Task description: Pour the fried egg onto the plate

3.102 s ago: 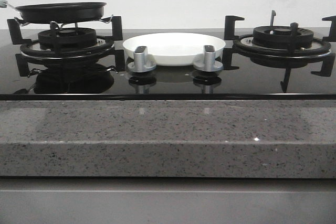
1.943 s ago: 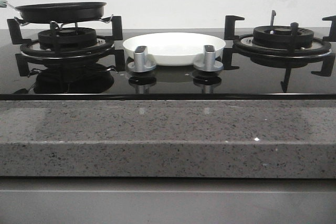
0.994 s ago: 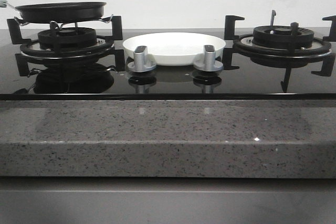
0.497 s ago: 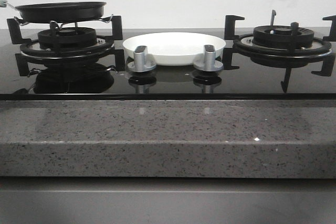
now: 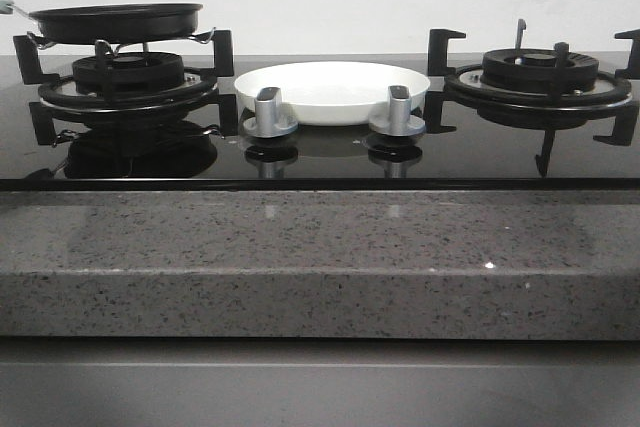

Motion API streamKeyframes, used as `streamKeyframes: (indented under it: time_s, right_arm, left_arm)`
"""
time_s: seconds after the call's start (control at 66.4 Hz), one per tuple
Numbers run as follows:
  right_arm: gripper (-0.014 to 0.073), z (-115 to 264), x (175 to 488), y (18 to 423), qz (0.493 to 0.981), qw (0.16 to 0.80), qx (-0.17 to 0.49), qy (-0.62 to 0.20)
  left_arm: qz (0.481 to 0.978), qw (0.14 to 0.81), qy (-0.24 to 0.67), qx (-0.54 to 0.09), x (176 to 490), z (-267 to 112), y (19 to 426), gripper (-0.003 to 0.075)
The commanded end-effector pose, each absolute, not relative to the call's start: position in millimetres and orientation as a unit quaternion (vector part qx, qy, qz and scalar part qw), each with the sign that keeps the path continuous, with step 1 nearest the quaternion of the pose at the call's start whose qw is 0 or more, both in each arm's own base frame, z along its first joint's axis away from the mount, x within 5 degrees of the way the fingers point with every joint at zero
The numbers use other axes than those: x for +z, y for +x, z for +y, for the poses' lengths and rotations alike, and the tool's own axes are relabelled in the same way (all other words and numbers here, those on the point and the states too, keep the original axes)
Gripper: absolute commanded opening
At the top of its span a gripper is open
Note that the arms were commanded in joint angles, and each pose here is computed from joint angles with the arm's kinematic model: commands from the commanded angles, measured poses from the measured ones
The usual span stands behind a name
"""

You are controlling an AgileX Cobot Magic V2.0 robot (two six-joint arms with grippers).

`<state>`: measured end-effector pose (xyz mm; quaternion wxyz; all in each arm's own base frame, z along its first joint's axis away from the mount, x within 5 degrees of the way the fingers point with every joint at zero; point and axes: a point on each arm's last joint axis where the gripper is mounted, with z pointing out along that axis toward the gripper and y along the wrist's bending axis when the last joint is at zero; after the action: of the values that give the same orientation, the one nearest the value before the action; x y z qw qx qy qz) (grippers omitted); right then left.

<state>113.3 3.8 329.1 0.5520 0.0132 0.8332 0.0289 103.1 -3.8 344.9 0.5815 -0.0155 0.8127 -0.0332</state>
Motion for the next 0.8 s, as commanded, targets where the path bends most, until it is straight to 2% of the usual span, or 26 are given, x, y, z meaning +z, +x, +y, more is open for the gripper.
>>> streamKeyframes:
  time_s: [0.0, 0.105, 0.181, 0.407, 0.783]
  right_arm:
    - [0.0524, 5, 346, 123, 0.823, 0.566, 0.043, 0.019]
    - [0.0505, 10, 348, 138, 0.847, 0.529, 0.062, 0.016]
    - [0.0484, 19, 350, 150, 0.86, 0.504, 0.075, -0.014]
    - [0.0466, 53, 362, 189, 0.87, 0.466, 0.133, -0.086]
    - [0.0466, 84, 367, 271, 0.897, 0.404, 0.139, -0.112]
  left_arm:
    - [0.784, 0.619, -0.016, -0.045, 360, -5, 106, 0.0388]
    - [0.784, 0.619, -0.016, -0.045, 360, -5, 106, 0.0388]
    - [0.784, 0.619, -0.016, -0.045, 360, -5, 106, 0.0388]
    - [0.784, 0.619, -0.016, -0.045, 360, -5, 106, 0.0388]
    - [0.785, 0.618, -0.016, -0.045, 360, -5, 106, 0.0388]
